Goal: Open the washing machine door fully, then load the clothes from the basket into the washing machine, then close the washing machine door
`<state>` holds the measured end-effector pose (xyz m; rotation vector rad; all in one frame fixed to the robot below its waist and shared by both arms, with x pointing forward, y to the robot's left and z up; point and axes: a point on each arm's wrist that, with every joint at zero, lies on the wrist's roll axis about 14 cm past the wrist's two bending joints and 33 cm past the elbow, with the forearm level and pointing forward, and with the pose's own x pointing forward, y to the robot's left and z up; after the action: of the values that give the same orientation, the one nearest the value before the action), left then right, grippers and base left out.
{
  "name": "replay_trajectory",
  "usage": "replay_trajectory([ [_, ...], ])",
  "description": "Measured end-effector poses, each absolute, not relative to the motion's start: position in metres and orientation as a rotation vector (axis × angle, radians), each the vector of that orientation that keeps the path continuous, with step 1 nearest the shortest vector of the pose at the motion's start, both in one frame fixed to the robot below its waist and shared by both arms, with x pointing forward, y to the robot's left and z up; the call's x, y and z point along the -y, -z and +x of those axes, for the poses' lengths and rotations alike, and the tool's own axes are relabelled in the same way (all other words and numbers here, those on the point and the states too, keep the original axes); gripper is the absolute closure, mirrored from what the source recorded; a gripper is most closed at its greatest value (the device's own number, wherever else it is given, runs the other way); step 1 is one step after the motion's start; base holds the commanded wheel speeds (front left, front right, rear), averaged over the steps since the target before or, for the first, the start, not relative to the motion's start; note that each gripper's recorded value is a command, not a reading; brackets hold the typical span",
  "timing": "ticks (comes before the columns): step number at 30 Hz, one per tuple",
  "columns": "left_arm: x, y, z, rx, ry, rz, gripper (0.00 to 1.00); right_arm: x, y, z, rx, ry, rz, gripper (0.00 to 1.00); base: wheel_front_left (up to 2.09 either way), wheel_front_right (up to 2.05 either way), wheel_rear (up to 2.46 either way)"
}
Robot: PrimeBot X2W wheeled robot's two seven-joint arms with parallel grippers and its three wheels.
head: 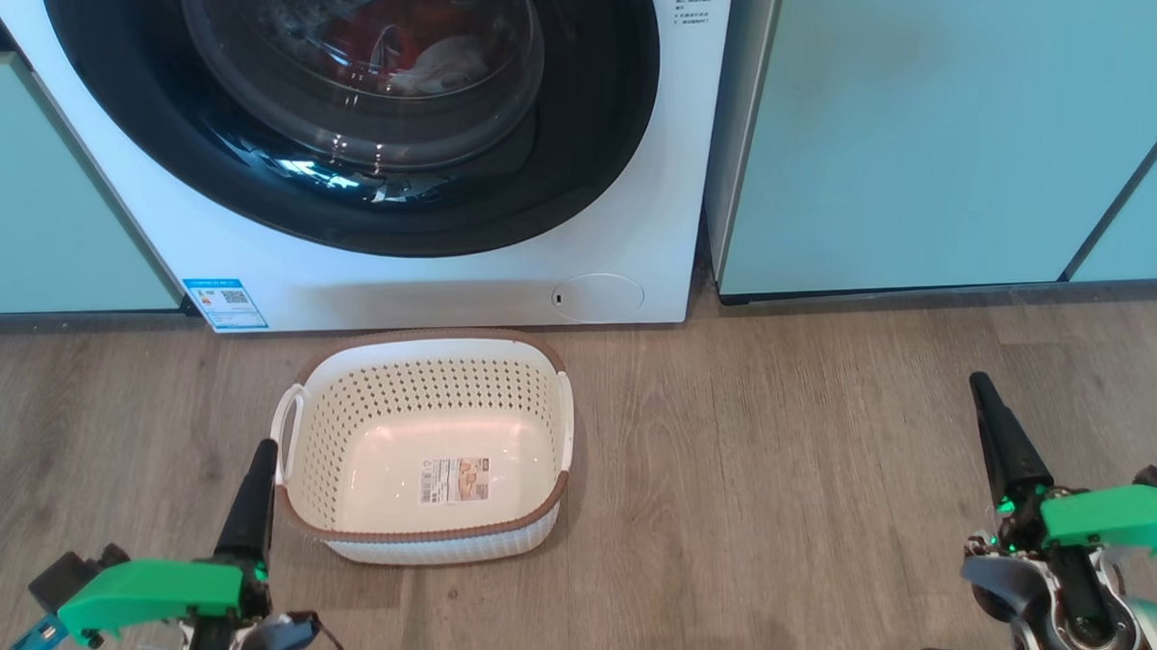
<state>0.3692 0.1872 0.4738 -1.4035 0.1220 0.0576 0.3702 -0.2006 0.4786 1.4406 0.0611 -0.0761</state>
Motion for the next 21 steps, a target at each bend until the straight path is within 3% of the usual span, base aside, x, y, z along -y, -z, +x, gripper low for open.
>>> replay_trajectory([
  [12,-0.1881,-0.4765,0.3729,-0.101,-0.055,-1.562,1.00,0.2040,-0.4795,0.3741,-0.046,0.087,1.575,1.00,0.00,0.00,0.00],
  [21,-0.1883,-0.4795,0.3757,-0.093,-0.049,-1.569,1.00,0.2046,-0.4788,0.3739,-0.046,0.090,1.581,1.00,0.00,0.00,0.00],
])
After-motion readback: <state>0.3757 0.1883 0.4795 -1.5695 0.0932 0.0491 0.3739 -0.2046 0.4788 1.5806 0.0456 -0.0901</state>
